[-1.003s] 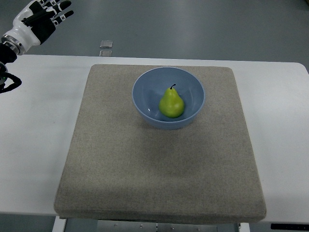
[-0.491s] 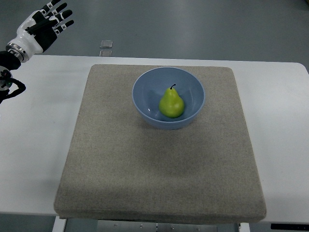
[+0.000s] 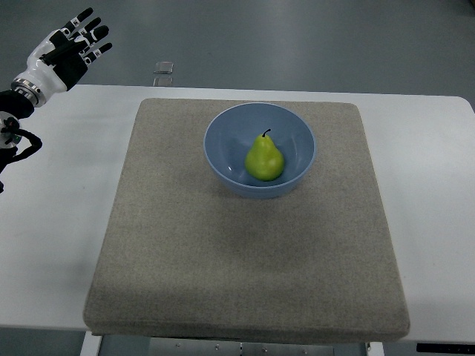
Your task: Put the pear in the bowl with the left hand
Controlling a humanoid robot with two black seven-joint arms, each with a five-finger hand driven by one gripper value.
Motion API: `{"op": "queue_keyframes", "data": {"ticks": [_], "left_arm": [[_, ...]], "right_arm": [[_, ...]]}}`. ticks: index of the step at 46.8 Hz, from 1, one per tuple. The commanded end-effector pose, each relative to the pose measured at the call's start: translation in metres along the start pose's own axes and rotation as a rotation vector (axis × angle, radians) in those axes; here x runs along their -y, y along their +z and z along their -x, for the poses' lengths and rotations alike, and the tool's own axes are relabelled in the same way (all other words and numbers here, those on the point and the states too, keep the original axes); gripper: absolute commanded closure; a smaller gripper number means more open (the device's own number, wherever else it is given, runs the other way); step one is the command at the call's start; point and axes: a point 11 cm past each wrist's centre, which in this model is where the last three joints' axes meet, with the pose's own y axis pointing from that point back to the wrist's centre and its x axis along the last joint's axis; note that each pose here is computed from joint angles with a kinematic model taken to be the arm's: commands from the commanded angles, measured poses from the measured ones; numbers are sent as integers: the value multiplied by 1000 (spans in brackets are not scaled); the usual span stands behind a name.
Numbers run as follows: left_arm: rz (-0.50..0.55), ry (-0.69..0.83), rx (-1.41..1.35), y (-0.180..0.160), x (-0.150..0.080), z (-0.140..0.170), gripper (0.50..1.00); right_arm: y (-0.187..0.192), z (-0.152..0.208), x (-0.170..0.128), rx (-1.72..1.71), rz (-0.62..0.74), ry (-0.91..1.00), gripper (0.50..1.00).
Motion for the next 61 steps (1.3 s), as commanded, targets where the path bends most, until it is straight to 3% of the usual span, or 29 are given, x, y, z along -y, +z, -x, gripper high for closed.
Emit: {"op": "queue_keyframes", "data": {"ticks": [1, 18, 38, 61], "left_arm": [[-4, 1, -8, -3, -2, -1, 504], [5, -5, -64, -7, -3, -1, 506], [-79, -104, -118, -52, 5, 35, 506], [-95, -137, -124, -59, -2, 31, 506]], "right_arm": [[0, 0, 0, 0, 0, 0, 574], [0, 1, 0, 5, -1, -3, 574], [2, 1, 0, 2, 2, -3, 574], [3, 1, 0, -4, 5, -6, 574]]}}
